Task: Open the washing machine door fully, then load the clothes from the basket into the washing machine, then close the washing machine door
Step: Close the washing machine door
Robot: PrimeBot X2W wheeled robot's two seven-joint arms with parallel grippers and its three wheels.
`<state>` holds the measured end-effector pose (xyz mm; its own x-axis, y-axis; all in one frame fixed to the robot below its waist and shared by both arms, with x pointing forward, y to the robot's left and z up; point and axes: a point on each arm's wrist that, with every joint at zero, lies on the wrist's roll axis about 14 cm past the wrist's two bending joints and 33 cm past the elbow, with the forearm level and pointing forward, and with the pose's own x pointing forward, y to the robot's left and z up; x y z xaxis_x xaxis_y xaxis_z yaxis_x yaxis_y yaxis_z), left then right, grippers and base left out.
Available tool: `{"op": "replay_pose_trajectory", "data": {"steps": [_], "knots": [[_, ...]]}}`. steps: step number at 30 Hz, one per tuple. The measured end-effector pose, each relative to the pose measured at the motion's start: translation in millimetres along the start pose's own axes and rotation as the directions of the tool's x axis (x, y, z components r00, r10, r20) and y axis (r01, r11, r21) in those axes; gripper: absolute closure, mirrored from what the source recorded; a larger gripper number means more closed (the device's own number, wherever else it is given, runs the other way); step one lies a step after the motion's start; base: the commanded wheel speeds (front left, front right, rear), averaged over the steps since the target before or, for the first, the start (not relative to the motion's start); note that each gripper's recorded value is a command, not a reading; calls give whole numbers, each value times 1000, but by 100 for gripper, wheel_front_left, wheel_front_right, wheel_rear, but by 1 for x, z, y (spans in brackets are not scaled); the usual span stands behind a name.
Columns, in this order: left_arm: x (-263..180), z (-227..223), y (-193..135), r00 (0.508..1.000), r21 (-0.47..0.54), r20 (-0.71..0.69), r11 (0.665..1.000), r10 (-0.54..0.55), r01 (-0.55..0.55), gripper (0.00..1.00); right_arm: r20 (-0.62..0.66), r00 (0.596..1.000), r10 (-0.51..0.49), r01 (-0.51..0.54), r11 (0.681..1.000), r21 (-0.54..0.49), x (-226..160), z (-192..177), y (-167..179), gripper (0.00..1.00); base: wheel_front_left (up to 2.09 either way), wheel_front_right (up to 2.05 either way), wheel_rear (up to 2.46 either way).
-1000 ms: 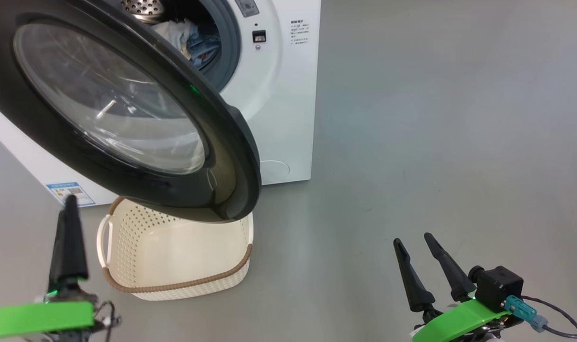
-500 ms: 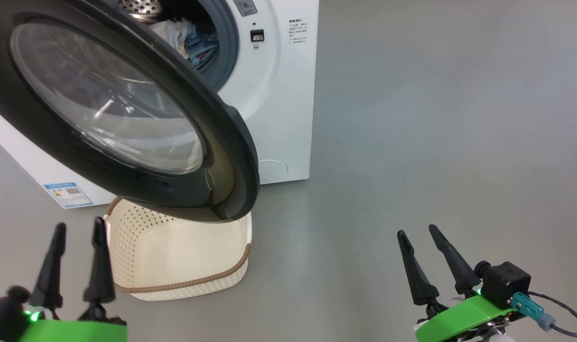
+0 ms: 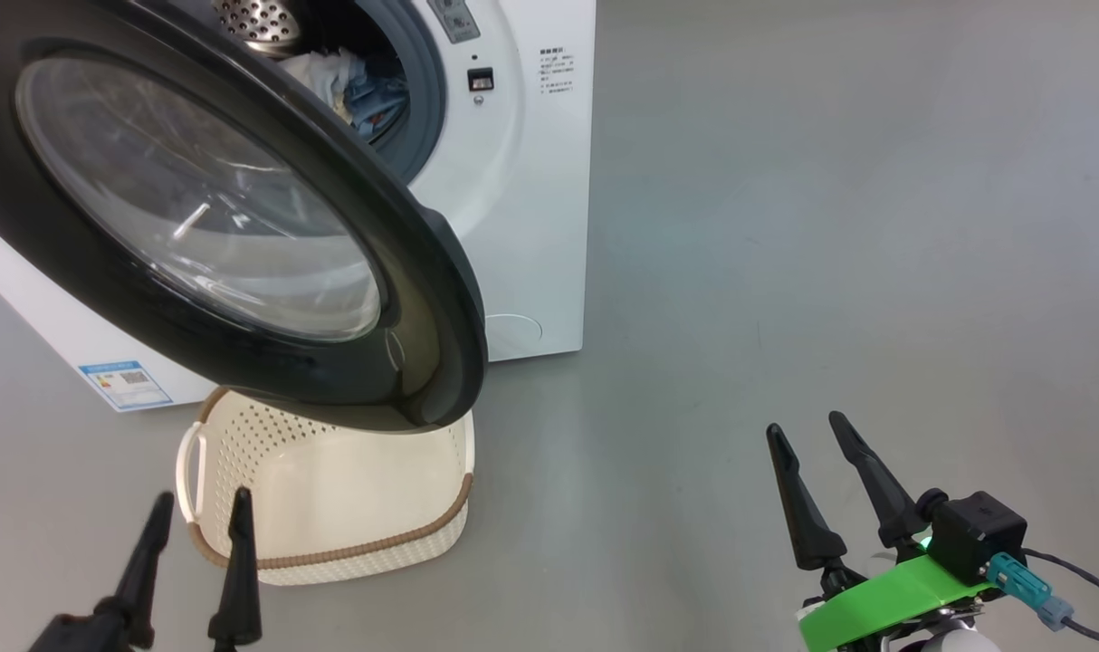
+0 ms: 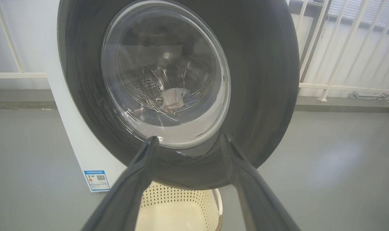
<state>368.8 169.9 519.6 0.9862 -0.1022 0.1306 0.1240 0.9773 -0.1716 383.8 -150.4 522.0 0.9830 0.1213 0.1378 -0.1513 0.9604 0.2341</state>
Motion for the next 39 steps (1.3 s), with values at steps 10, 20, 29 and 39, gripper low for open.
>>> {"op": "replay_pose_trajectory", "data": {"steps": [10,20,29,39], "knots": [[-6,-14,7,999,10,-45,1000,27,-26,0,-2,1000,-12,12,1000,-6,-8,0,-3,0,0,0,0],[-8,-13,8,998,7,-44,999,34,-34,0,5,1000,-8,8,1000,-7,-7,3,-2,0,0,0,0],[-10,-11,9,998,6,-37,999,40,-40,0,5,1000,-2,2,1000,-6,-7,3,1,0,0,0,0],[-11,-10,10,998,-2,-35,999,45,-45,0,2,1000,-1,1,1000,-5,-7,1,1,0,0,0,0]]}}
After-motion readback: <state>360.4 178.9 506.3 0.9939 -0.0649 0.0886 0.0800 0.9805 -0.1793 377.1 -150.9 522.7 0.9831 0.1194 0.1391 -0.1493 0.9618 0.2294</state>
